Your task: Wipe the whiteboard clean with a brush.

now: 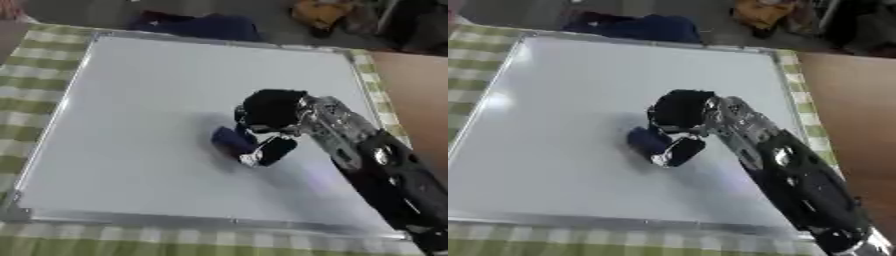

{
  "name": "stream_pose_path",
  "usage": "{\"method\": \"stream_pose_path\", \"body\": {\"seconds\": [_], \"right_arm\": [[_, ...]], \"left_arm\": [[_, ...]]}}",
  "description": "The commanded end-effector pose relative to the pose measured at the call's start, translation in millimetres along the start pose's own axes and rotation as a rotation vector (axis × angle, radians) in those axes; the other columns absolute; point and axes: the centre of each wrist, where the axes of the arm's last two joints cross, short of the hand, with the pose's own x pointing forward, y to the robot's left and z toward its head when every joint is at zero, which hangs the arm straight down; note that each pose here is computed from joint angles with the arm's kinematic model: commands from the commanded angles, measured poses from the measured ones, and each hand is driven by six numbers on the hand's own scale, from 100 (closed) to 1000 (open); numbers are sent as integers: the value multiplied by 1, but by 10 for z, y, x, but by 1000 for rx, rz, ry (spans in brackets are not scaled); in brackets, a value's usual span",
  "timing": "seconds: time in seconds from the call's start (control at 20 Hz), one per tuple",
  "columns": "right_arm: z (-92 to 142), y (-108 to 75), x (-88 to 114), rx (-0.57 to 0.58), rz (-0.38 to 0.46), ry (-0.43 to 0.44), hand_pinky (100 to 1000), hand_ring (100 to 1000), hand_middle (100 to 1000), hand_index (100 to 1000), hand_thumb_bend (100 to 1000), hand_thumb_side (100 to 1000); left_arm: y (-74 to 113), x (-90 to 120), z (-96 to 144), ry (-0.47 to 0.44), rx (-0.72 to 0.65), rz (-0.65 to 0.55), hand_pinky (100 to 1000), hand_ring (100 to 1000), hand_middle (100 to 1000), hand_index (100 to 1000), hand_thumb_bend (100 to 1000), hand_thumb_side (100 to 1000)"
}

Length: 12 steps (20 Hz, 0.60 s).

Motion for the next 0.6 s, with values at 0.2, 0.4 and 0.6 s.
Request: {"method": "stream_pose_path", "body": {"seconds": [0.2, 0.4, 0.6], "right_arm": [[72, -86, -42, 6, 12, -23, 383, 527, 412, 402, 100, 964], [86, -100, -29, 11, -7, -60, 386, 530, 423, 394, 100, 977], [165, -200, -28, -23, -21, -79, 384, 524, 421, 393, 100, 987]], "left_arm": [[-13, 73, -69, -28, -21, -4, 517, 613, 576, 517, 105, 1000], [-18, 75, -78, -31, -22, -2, 517, 613, 576, 517, 105, 1000], [-16, 76, -79, -32, -21, -3, 517, 613, 576, 517, 104, 1000]]}}
